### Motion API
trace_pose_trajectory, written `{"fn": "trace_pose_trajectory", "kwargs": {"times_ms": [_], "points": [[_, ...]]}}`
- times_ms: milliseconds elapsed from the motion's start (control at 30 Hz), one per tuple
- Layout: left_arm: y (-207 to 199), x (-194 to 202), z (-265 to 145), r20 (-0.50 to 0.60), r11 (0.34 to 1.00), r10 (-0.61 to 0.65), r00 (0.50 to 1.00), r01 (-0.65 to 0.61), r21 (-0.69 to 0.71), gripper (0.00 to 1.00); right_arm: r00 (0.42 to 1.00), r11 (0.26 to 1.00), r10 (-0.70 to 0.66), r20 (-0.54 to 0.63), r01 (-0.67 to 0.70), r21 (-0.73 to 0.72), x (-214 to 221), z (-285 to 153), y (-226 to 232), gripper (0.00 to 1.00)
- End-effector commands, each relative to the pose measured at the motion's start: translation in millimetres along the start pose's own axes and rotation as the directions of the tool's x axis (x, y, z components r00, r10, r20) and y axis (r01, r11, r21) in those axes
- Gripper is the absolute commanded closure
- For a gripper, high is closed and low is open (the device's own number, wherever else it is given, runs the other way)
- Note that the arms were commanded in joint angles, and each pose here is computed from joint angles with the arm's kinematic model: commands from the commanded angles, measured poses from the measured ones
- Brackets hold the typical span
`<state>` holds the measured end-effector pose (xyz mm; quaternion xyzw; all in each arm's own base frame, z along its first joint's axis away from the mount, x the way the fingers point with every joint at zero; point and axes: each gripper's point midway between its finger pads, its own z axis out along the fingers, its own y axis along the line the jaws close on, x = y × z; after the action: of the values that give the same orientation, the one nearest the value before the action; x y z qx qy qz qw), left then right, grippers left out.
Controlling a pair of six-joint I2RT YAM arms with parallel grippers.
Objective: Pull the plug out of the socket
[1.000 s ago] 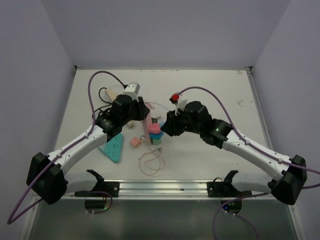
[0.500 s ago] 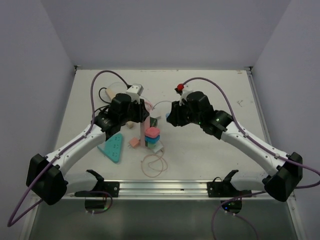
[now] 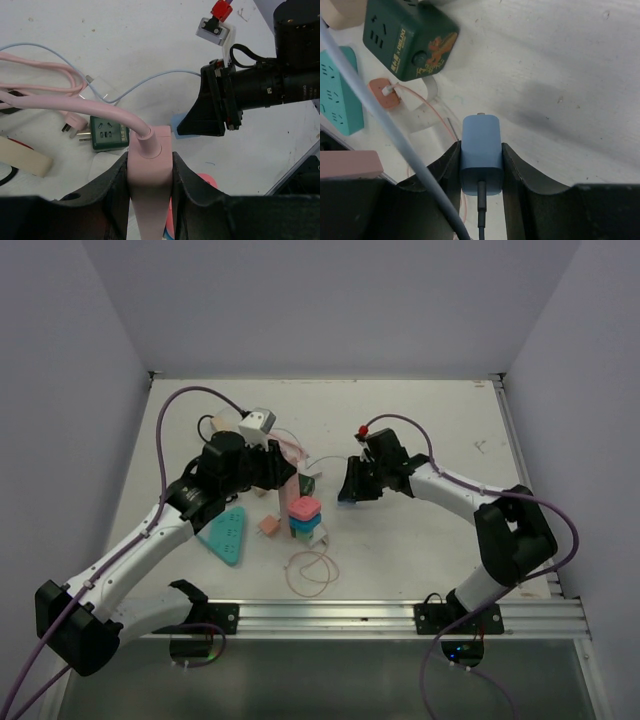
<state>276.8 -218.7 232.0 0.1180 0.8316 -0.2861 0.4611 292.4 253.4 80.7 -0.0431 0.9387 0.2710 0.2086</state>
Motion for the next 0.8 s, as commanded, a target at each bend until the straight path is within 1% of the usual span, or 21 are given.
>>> {"fn": "trace_pose_trajectory", "kwargs": {"times_ms": [0,100,133,200,233,300,333,367,400,433,500,600,767], "points": [[-8.8,-27.0,-7.0,0.096,0.999,-0.039,0.995,0.037,0.015,1.0,0.999,0.991,0.04,-0.005,-0.041,-0.126,-1.2,9.2,17.8,0.73],[-7.1,-25.6,-4.2,0.092,0.999,-0.055,0.994,0.054,0.007,1.0,0.997,0.994,0.069,-0.017,-0.071,-0.083,4.2,15.1,0.1,0.6],[-6.8,-25.4,-3.1,0.093,0.998,-0.058,0.994,0.057,0.006,1.0,0.996,0.995,0.08,-0.026,-0.082,-0.065,8.8,15.9,-6.7,0.52],[-5.6,-25.7,-2.8,0.097,0.998,-0.07,0.993,0.07,-0.001,1.0,0.996,0.996,0.088,-0.021,-0.089,-0.023,10.3,13.2,-18.2,0.42],[-4.9,-25.7,-3.0,0.099,0.997,-0.073,0.992,0.074,-0.005,1.0,0.997,0.997,0.077,-0.016,-0.077,-0.008,10.8,10.9,-21.6,0.33],[-1.8,-26.2,-2.9,0.104,0.997,-0.078,0.992,0.08,-0.023,1.0,0.998,0.998,0.06,0.003,-0.06,0.021,7.9,0.7,-24.3,0.25],[-0.1,-26.1,-2.4,0.105,0.996,-0.081,0.991,0.085,-0.032,1.0,0.999,0.999,0.04,0.008,-0.041,0.031,7.2,-3.2,-25.1,0.19],[1.4,-25.9,-2.3,0.105,0.995,-0.083,0.991,0.087,-0.041,1.0,0.999,0.998,0.032,0.009,-0.032,0.051,7.5,-8.5,-27.5,0.16],[4.4,-24.2,-1.3,0.102,0.994,-0.083,0.991,0.089,-0.055,1.0,0.999,0.999,0.014,0.045,-0.016,0.044,-0.4,-19.8,-21.3,0.14],[4.4,-25.0,-1.5,0.104,0.994,-0.084,0.991,0.091,-0.056,1.0,0.998,0.999,-0.004,0.057,0.002,0.037,-3.0,-25.8,-18.4,0.11],[4.7,-24.9,-0.4,0.102,0.995,-0.08,0.992,0.086,-0.057,1.0,0.994,0.999,-0.047,0.098,0.045,0.015,-10.8,-46.2,-7.4,0.07],[5.3,-25.2,2.6,0.098,0.995,-0.071,0.993,0.077,-0.06,1.0,0.981,0.992,-0.112,0.156,0.119,-0.039,-20.2,-75.1,16.1,0.04],[4.5,-28.6,6.2,0.099,0.996,-0.063,0.993,0.069,-0.058,1.0,0.957,0.963,-0.216,0.193,0.242,-0.121,-18.1,-102.8,61.0,0.01]]}}
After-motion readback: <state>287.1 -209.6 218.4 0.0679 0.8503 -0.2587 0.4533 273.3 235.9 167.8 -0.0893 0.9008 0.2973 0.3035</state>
